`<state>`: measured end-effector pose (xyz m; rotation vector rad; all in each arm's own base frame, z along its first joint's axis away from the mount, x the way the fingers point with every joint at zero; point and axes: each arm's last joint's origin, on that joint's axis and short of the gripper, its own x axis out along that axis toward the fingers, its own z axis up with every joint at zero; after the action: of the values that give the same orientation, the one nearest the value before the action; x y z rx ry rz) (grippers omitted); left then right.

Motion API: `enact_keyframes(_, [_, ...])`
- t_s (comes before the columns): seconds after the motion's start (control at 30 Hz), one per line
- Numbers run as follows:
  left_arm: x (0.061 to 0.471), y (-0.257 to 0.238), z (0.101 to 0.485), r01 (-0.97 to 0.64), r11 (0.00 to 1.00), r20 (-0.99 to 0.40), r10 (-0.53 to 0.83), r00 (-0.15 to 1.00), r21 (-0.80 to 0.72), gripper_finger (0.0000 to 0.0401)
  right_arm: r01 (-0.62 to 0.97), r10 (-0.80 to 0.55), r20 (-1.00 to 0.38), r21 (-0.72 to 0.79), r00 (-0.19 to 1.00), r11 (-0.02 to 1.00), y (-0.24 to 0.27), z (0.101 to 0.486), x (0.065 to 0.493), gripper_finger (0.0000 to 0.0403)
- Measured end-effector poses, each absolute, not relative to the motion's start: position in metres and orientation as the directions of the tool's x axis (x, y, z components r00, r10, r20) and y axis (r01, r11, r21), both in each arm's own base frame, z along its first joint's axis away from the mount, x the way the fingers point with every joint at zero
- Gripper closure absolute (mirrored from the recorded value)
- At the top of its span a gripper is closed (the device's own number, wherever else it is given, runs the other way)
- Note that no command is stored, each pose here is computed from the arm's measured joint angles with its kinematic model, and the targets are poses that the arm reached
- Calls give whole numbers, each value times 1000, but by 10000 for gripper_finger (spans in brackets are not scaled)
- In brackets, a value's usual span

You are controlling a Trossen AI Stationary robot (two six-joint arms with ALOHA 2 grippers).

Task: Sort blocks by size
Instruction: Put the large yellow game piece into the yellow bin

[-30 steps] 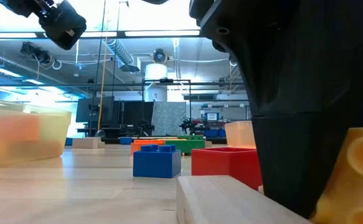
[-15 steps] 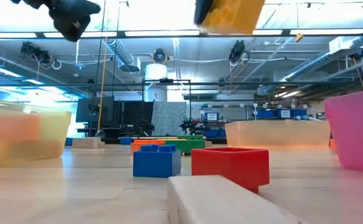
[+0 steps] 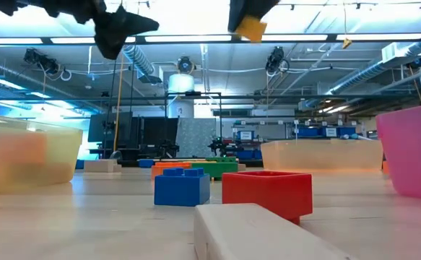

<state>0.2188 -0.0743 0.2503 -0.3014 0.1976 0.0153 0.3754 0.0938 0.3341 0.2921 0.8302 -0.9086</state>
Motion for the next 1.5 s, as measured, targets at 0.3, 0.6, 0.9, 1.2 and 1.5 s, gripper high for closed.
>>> enact_keyframes(0.3, [226,-61,257,-80,944,-112,46,993,-320,160,560,-321,-662,181,677,808,27,315,366,300])
enact_keyframes(0.6, [229,-51,260,-174,929,-81,155,984,-327,160,192,-71,-378,293,923,937,21,329,355,300])
enact_keyframes(0.9, [239,-46,260,-175,920,-17,181,983,-351,160,28,52,-257,300,965,953,25,332,368,300])
enact_keyframes(1.2, [253,-48,255,-116,917,56,148,987,-382,160,16,68,-272,294,960,956,25,331,367,300])
enact_keyframes(1.5, [253,-50,260,-38,918,112,89,990,-395,160,-7,102,-298,304,949,953,24,328,367,300])
